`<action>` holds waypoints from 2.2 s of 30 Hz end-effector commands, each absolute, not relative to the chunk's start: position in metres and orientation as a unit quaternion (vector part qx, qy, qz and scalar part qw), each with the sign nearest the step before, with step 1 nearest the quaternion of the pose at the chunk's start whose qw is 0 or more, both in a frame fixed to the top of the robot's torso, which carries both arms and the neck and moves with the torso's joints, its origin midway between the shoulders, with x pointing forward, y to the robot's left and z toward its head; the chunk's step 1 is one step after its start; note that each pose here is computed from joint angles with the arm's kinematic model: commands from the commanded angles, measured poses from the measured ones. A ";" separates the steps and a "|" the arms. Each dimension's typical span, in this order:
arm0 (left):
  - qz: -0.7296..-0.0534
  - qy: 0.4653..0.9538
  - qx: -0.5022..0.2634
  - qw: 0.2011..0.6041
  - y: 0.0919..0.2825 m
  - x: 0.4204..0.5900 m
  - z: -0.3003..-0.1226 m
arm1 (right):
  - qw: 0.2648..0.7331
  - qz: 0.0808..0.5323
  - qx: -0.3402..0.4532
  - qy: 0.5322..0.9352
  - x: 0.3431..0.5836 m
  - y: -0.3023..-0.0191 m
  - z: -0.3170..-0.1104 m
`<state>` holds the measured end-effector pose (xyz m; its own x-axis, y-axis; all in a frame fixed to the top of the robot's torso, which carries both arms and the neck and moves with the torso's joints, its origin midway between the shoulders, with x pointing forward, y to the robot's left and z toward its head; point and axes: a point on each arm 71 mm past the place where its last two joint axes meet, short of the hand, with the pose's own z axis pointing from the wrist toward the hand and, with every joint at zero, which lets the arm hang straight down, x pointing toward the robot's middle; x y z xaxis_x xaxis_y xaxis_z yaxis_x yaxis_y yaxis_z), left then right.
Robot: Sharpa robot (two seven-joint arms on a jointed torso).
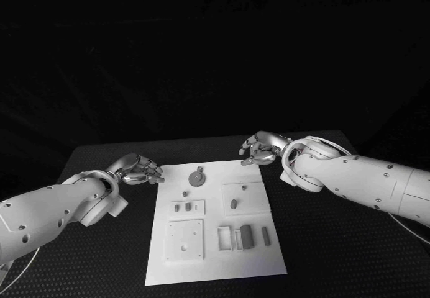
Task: Assemble the parts on the task board
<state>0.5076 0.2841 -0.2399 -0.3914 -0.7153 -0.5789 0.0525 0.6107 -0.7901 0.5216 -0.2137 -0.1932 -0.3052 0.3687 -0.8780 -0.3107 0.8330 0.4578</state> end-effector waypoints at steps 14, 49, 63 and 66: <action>-0.478 0.699 -0.285 0.450 0.289 0.499 -0.232 | 0.590 0.263 -0.093 0.757 0.499 -0.217 -0.222; -0.482 0.697 -0.304 0.435 0.289 0.500 -0.234 | 0.601 0.246 -0.126 0.750 0.494 -0.211 -0.253; -0.490 0.695 -0.307 0.427 0.286 0.500 -0.234 | 0.596 0.226 -0.167 0.752 0.489 -0.199 -0.267; -0.490 0.695 -0.307 0.427 0.286 0.500 -0.234 | 0.595 0.226 -0.169 0.753 0.488 -0.198 -0.267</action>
<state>0.5003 0.2893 -0.2356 -0.4324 -0.8459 -0.3123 -0.0167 0.3538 -0.9352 0.4895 -0.1992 -0.2654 -0.2459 0.0556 -0.9677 -0.5079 0.8430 0.1774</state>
